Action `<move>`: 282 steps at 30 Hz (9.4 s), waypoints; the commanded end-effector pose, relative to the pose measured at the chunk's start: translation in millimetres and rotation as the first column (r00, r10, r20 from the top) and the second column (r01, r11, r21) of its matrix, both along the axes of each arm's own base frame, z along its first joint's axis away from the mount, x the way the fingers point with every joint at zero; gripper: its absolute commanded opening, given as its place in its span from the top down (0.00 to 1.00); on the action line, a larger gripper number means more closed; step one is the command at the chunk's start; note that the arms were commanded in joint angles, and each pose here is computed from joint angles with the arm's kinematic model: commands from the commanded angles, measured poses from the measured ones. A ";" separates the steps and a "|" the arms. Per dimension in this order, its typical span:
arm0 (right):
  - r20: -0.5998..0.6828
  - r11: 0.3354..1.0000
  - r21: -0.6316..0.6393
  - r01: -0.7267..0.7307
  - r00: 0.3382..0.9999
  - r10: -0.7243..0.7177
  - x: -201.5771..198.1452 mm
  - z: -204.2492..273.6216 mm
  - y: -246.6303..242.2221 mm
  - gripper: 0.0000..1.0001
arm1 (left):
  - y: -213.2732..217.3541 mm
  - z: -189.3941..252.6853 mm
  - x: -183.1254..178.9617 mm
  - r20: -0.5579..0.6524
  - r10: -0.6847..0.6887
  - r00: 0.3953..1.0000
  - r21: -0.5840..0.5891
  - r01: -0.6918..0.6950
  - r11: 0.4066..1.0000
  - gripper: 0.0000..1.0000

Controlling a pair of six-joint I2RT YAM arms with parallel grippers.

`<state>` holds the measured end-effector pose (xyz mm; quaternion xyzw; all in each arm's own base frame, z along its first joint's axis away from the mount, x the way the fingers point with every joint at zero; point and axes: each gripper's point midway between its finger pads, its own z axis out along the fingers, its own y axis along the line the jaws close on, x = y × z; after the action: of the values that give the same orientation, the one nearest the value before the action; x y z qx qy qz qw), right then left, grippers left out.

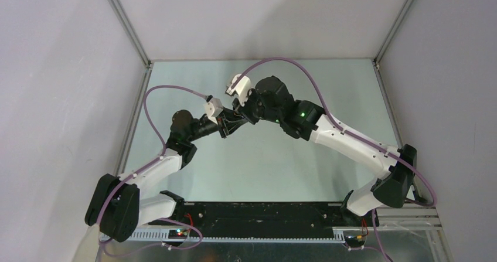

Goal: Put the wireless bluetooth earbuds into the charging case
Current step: Insert the left earbud into the left side groove of the charging case, then close the charging case with the earbuds, then place the charging case with the earbuds at the center of the board.

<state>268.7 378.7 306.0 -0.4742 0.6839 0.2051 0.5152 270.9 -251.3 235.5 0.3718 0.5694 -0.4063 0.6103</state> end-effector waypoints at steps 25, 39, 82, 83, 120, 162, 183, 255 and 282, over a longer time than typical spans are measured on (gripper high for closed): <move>0.032 0.993 0.101 -0.055 0.998 0.052 -24.2 64.4 -3.5 0.59 | -4.5 42.6 -11.7 0.146 -0.059 0.988 -0.060 0.069 0.996 0.76; 0.080 0.988 0.115 -0.106 0.992 0.098 -27.8 79.3 -20.1 0.56 | -6.5 50.3 -24.3 0.156 -0.122 0.980 -0.080 0.136 0.987 0.76; 0.252 0.996 -0.081 -0.049 0.965 0.068 -10.8 59.3 -26.5 0.21 | -6.9 60.4 -46.6 0.173 -0.220 0.960 -0.103 0.240 0.965 0.76; 0.252 0.996 -0.081 -0.049 0.965 0.068 -10.8 59.3 -26.5 0.21 | -6.7 60.3 -46.3 0.173 -0.219 0.960 -0.103 0.239 0.966 0.76; 0.276 0.998 -0.056 0.028 0.961 -0.012 3.0 73.2 -35.0 0.20 | -8.8 57.4 -53.9 0.181 -0.253 0.950 -0.097 0.273 0.957 0.76; 0.192 0.992 0.123 0.006 0.981 -0.030 7.5 110.6 -73.0 0.20 | -14.6 56.2 -78.9 0.187 -0.379 0.906 -0.065 0.396 0.916 0.76; 0.213 0.999 0.013 -0.037 0.977 0.033 11.7 59.0 -61.7 0.19 | -22.6 42.4 -79.7 0.140 -0.407 0.903 -0.043 0.417 0.908 0.76; 0.172 0.954 0.077 0.290 0.938 -0.300 41.5 9.6 -213.4 0.01 | -17.3 -110.1 38.8 -0.511 0.088 0.855 0.361 0.121 0.924 0.74; 0.253 0.945 0.052 0.323 0.911 -0.326 44.5 5.8 -214.0 0.01 | 14.7 -220.5 100.6 -0.838 0.416 0.353 0.485 0.135 0.864 0.34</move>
<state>309.9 167.9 291.9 -0.3851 0.6999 0.0716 0.5973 378.5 -250.7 31.2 0.1823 0.9045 -0.3602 0.1372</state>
